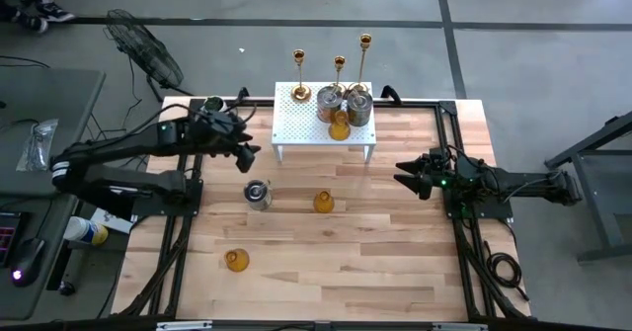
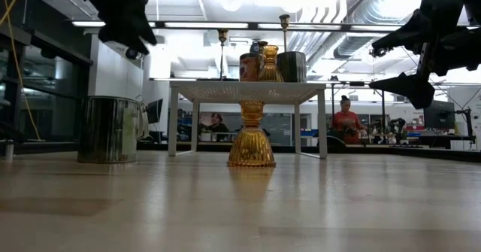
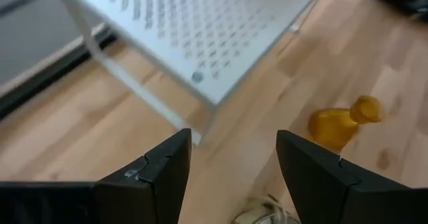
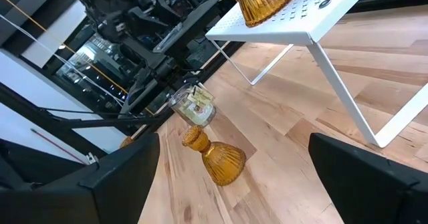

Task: Pick & Place candle stick holders
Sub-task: Put the green and silver scented candle on the shelf

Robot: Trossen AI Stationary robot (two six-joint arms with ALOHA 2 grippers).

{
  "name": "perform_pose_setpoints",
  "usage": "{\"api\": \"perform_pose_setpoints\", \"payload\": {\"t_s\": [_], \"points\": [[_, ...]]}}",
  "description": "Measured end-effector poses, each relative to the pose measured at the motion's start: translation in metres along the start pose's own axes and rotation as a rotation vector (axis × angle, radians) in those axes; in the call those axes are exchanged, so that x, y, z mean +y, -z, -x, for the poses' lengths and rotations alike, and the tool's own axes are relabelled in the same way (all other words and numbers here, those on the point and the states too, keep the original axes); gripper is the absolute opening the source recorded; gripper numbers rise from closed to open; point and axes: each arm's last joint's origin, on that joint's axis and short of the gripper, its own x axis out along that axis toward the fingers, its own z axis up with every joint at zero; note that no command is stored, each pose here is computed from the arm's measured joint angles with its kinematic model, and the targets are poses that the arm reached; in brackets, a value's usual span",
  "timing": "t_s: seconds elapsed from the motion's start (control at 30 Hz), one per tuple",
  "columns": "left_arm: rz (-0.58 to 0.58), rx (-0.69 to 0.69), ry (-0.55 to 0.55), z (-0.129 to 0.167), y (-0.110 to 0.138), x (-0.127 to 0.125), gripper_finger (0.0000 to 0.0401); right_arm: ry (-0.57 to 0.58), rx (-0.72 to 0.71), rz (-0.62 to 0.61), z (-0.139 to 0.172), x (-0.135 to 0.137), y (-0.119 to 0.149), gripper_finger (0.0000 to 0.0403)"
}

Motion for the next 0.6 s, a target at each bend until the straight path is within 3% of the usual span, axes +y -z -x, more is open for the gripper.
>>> {"api": "perform_pose_setpoints", "payload": {"t_s": [0.47, 0.6], "points": [[0.222, 0.125, -0.062, -0.020, 0.006, -0.002, 0.0216, 0.000, -0.001, 0.000, 0.000, 0.000, 0.000, 0.0375], [0.290, 0.226, -0.104, -0.022, 0.010, -0.002, 0.0216, 0.000, -0.001, 0.000, 0.000, 0.000, 0.000, 0.0375]]}}
